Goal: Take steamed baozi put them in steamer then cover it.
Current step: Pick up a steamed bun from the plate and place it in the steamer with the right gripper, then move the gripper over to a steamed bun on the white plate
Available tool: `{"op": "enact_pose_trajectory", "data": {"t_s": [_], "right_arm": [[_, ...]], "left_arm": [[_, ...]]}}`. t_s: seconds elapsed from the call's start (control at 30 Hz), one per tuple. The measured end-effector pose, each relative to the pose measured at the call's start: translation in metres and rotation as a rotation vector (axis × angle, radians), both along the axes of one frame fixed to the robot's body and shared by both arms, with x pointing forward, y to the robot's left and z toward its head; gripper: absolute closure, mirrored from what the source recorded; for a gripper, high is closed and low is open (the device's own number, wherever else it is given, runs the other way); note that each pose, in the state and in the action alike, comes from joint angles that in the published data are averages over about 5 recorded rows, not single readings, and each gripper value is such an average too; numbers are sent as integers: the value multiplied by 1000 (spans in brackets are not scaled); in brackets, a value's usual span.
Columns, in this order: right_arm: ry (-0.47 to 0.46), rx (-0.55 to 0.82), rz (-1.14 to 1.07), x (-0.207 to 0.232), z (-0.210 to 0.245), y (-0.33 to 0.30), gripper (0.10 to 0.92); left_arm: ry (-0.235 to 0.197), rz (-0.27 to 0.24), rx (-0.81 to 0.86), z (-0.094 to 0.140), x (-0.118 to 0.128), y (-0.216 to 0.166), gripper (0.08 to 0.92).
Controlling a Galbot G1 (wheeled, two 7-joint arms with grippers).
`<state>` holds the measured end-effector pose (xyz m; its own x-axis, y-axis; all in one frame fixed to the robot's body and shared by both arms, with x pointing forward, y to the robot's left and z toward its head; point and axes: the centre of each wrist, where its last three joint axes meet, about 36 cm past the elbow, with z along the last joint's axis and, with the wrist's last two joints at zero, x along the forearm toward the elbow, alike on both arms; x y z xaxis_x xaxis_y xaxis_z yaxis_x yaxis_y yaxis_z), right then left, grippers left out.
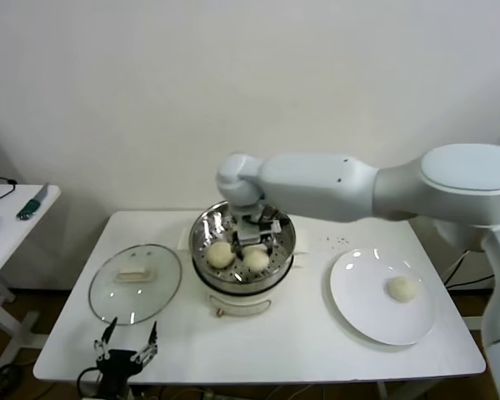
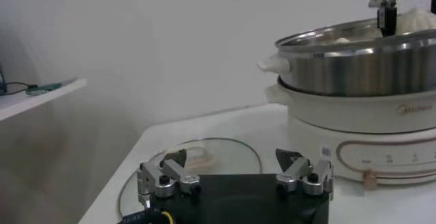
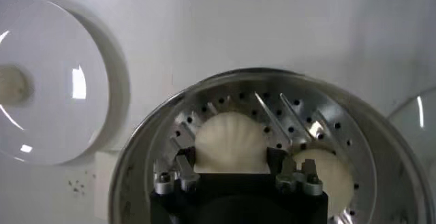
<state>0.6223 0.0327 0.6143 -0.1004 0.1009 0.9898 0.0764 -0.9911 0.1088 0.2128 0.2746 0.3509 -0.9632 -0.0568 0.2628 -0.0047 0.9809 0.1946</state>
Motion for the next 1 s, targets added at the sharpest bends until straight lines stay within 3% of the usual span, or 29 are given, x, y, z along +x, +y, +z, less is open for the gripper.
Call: {"op": "enact_pose_trajectory", "data": {"t_s": [0.23, 0.5, 1.0], "right_arm": [[11, -15, 37, -7, -16, 13, 328], [2, -22, 43, -8, -19, 15, 203], [-61, 47, -57, 17, 38, -21, 200]], "left_arm": [[2, -4, 0, -1, 0, -1, 177], [0, -3, 3, -1, 2, -1, 177], [-14, -18, 13, 3, 8, -4, 177]]}}
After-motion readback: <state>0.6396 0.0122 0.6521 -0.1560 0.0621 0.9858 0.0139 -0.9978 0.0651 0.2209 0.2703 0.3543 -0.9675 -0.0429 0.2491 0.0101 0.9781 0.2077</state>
